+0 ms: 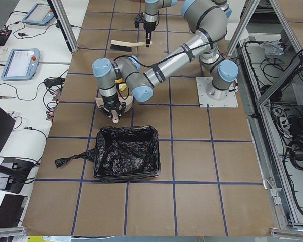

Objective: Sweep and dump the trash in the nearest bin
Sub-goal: 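Move the brush with the right gripper behind the bread pieces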

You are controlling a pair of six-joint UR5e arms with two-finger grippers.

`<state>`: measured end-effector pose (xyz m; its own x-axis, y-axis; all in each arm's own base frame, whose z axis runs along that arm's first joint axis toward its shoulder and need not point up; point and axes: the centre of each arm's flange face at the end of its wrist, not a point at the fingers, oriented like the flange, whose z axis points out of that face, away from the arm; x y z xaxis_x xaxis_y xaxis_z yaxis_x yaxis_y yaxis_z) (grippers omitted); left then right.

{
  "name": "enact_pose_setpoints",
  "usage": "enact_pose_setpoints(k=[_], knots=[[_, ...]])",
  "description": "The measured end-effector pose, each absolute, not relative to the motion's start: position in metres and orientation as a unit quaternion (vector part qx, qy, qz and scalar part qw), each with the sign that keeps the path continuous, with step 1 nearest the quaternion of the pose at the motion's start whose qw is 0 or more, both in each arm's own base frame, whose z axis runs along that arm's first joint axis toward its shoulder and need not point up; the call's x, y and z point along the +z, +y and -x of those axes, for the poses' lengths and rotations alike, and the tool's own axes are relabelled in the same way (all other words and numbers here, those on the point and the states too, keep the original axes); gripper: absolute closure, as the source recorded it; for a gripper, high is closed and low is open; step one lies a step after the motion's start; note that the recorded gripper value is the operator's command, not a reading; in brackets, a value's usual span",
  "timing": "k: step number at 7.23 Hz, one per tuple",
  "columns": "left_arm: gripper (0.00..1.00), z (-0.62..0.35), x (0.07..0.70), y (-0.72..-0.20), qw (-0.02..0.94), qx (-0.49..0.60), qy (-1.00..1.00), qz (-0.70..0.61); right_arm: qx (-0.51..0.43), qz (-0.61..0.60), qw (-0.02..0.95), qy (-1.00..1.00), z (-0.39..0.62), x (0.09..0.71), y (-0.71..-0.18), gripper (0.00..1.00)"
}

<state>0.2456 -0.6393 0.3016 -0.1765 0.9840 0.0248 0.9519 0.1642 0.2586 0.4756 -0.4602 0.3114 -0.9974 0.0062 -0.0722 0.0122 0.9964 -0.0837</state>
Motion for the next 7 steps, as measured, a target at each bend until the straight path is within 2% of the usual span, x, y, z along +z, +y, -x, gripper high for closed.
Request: enact_pose_setpoints(k=[7], knots=[[1.0,-0.243,0.297,-0.639,0.07,0.108,0.759,-0.638,-0.039,0.003,0.016,0.999,-0.571,0.242,-0.502,0.95]])
